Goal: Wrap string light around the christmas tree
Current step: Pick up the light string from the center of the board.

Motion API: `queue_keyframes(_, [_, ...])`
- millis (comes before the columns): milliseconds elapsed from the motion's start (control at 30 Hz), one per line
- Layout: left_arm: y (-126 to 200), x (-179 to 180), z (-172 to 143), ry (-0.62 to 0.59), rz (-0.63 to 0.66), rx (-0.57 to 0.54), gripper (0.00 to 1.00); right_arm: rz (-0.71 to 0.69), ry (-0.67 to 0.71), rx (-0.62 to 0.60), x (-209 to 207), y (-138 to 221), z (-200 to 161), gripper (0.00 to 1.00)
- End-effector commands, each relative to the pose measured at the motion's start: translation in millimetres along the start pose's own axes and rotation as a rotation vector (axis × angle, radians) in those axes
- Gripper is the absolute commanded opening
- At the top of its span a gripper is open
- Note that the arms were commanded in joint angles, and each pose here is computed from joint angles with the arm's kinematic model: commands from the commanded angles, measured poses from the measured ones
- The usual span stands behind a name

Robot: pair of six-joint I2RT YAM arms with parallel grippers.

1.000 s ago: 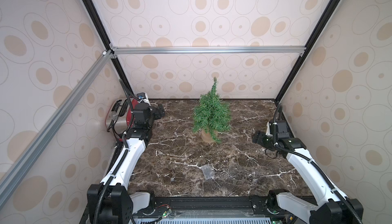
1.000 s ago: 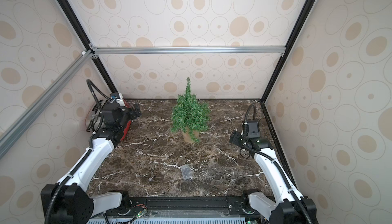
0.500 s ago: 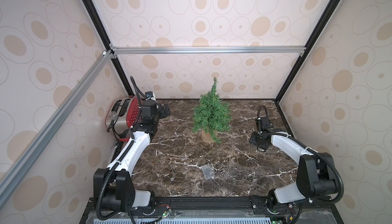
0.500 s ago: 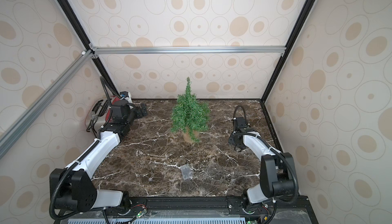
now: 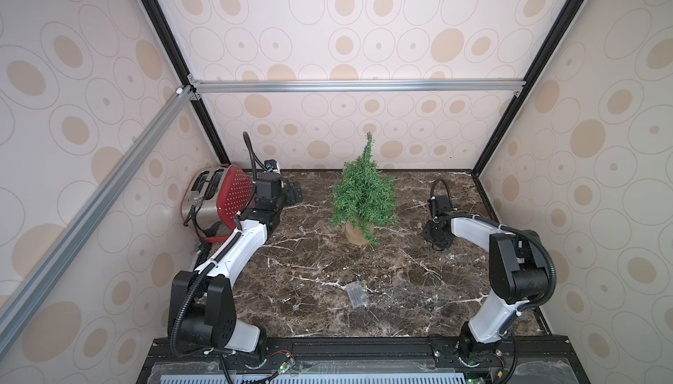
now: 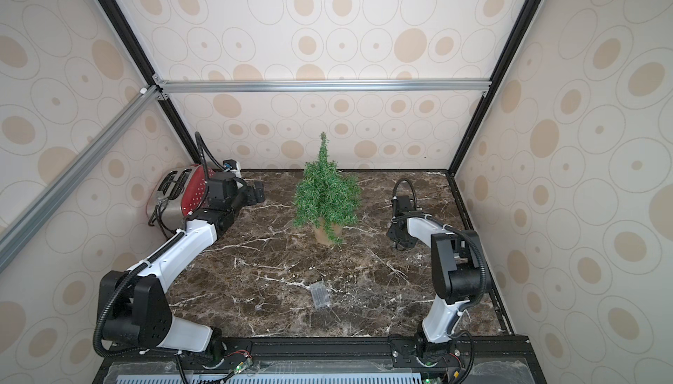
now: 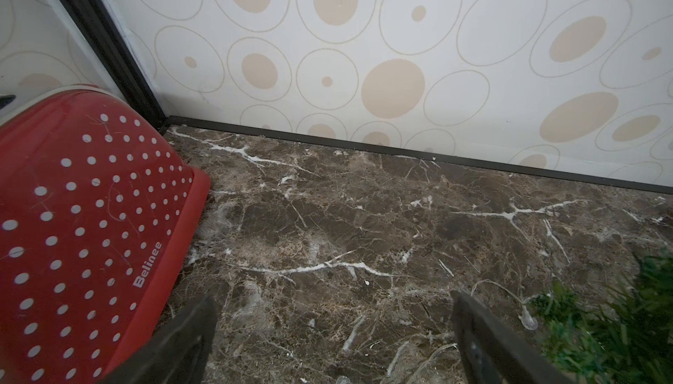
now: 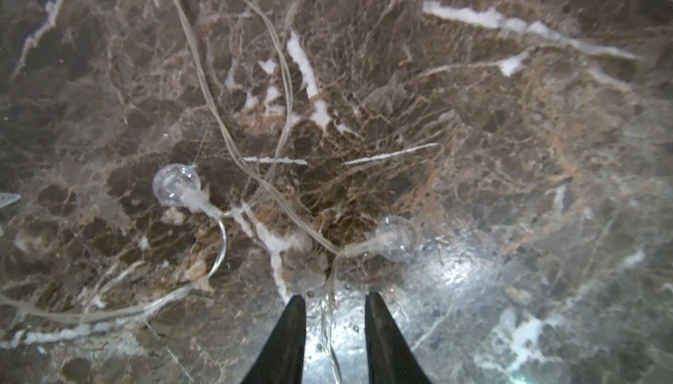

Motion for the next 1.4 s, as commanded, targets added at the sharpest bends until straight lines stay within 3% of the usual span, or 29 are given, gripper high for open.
queue_keyframes(0, [47.9, 7.0, -120.1, -0.052, -0.048, 0.712, 0.79, -0.046, -0.030, -0.022, 0.4, -4.4, 5.0, 0.30])
queue_keyframes(333, [46.9, -12.1, -145.7, -0.217, -0.016, 0.785, 0.82, -0.087, -0.083, 0.000, -0.9, -22.7, 1.9, 0.21])
queue_keyframes(767, [24.8, -11.9, -150.8, -0.212, 0.041, 0.792, 0.89, 0.015, -0.093, -0.058, 6.2, -4.6, 8.1, 0.00])
queue_keyframes(1167, [29.3, -20.3, -134.6, -0.204, -0.032, 0.674, 0.97, 0.095, -0.074, -0.127, 4.7, 23.6, 7.9, 0.00])
queue_keyframes(1367, [35.0, -25.4, -116.6, -0.183, -0.089, 0.503, 0.99, 0.162, -0.052, -0.178, 6.2, 40.4, 8.6, 0.00])
Point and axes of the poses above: each gripper's point midway between its finger pads, its own y axis back along the fingers, its own x axis along the line the jaws close on, z = x × y, the point moved 4 cm from there along y, back along the fingers, and after that the axes turned 5 degrees about y, right-handed, at the moved point
